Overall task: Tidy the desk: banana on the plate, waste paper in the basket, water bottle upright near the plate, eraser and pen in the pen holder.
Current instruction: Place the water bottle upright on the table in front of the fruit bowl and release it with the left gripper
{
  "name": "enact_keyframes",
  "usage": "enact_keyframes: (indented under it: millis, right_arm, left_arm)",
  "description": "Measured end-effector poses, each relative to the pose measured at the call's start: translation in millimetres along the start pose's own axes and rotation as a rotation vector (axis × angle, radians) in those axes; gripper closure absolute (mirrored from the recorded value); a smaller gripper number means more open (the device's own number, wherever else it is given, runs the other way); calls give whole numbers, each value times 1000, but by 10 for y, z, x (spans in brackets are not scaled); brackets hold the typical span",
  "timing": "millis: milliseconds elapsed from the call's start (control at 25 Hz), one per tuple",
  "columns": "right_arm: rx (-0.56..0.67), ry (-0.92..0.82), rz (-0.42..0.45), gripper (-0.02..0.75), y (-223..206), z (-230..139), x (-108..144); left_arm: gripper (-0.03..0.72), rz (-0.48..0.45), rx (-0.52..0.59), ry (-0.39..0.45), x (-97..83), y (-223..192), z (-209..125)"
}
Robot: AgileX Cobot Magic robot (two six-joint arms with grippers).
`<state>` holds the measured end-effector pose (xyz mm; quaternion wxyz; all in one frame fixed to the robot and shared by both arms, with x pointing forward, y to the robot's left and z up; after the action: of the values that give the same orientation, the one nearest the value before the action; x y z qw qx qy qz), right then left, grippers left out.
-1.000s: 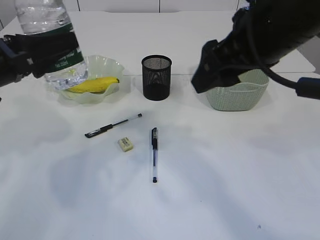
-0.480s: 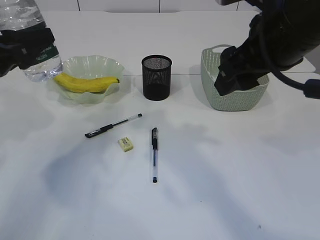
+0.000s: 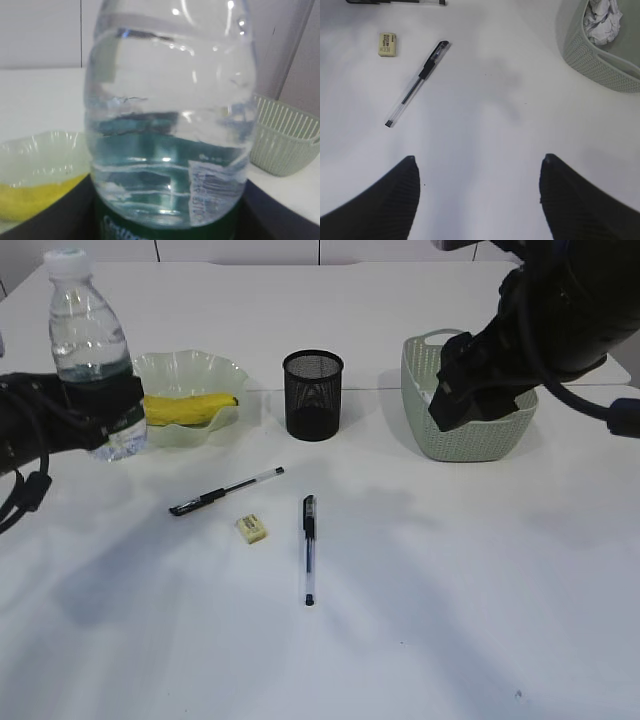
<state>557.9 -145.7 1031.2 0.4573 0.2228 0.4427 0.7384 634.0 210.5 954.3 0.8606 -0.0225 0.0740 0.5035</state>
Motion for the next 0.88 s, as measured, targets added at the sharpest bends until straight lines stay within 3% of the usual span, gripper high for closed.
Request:
enact_keyframes:
  millis: [400,880]
  right_arm:
    - [0,1,-2,184,0,0,-3]
    - [11,1,-1,184,0,-19,-3]
  left_arm:
    - [270,92,129,38,280,-85,-665]
    - [273,95,159,39,460,-332,-969]
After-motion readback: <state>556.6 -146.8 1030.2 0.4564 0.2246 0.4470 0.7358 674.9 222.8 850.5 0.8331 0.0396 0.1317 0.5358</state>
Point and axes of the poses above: a point on each arm's last joint axis where the gripper is mounted, y pointing back along that axis away from the gripper, x along the wrist's bending axis when the last joint is at zero, z = x × y, the point moved 9 cm from there along -y, pointing out along that axis toward the gripper, and after that the axes turned 1 degree about -y, right-handed, at the moved point
